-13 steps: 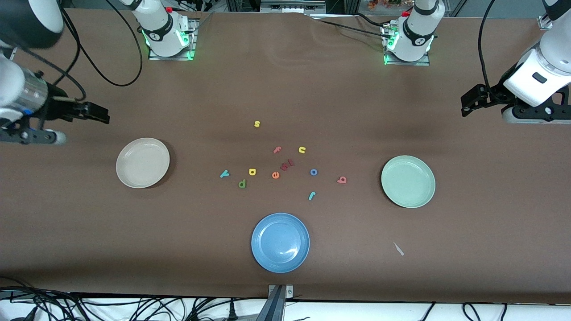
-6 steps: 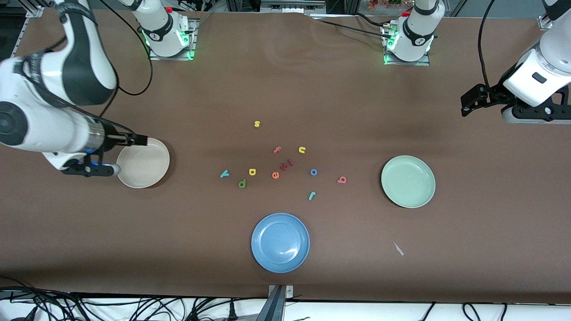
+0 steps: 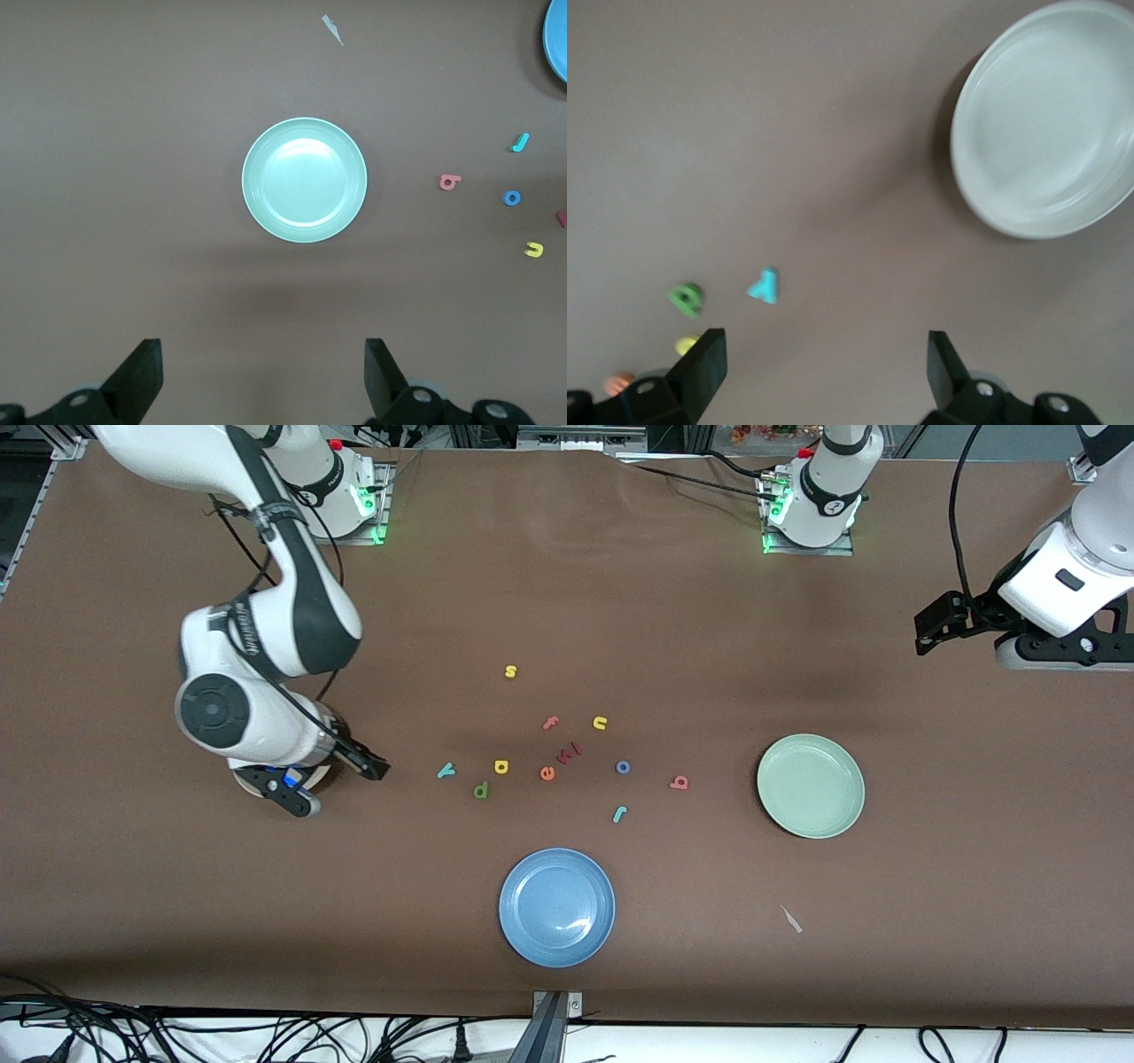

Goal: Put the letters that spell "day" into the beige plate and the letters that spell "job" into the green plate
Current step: 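Reach the right gripper to the cyan letter while the left gripper moves in, then grasp the cyan letter with the right gripper while the left gripper approaches, then drop the cyan letter with the right gripper while the left gripper grasps, then grasp the green p with the right gripper while the left gripper lifts, then drop the green p with the right gripper while the left gripper releases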

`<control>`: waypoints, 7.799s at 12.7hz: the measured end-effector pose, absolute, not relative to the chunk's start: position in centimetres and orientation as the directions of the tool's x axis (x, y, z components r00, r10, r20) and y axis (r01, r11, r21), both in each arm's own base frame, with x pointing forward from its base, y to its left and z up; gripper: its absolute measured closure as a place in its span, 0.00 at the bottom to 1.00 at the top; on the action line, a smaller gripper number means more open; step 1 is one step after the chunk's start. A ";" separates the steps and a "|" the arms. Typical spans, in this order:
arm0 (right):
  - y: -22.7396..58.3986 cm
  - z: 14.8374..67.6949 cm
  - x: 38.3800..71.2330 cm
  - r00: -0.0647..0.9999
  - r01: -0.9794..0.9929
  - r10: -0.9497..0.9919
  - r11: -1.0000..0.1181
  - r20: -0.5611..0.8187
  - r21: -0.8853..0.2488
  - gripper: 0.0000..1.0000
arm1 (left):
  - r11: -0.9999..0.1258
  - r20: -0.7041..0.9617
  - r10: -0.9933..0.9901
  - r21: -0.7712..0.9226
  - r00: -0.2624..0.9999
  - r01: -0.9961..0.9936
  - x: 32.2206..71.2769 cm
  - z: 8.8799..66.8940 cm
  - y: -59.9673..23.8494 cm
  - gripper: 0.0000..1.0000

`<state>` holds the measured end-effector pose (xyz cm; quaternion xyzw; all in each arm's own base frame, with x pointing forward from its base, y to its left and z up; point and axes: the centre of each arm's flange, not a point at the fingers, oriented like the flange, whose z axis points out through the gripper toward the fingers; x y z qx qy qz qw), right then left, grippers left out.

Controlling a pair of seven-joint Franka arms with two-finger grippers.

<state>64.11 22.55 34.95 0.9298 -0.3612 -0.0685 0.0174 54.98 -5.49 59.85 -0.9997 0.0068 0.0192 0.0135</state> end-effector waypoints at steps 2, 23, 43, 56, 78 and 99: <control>24.6 34.2 64.1 0.626 -0.773 -0.774 -0.632 -0.093 0.055 0.00 | -0.999 -0.054 -0.028 -0.028 0.998 -0.030 54.9 59.4 -6.3 0.00; 27.3 17.6 58.7 0.494 -0.868 -0.865 -0.496 -0.089 -0.010 0.00 | -0.997 -0.139 -0.080 0.036 0.987 -0.075 60.9 40.7 -26.8 0.00; 26.2 18.8 61.6 0.593 -0.804 -0.801 -0.594 -0.079 -0.006 0.79 | -0.985 -0.043 0.175 0.002 0.984 0.175 58.5 20.2 -40.6 0.22; 8.3 23.4 63.0 0.934 -0.227 -0.259 -0.962 -0.245 0.148 0.81 | -0.991 -0.022 0.134 -0.013 0.991 0.134 57.9 17.7 -41.4 0.49; 27.2 23.4 62.4 0.971 -0.223 -0.222 -0.975 -0.084 -0.005 0.00 | -0.965 -0.187 -0.225 -0.096 0.956 -0.246 65.3 26.4 -24.0 0.75; 34.9 17.6 62.7 0.996 -0.080 -0.079 -0.995 -0.030 -0.060 0.42 | -0.929 -0.253 -0.332 -0.079 0.909 -0.361 63.5 18.4 -14.7 0.56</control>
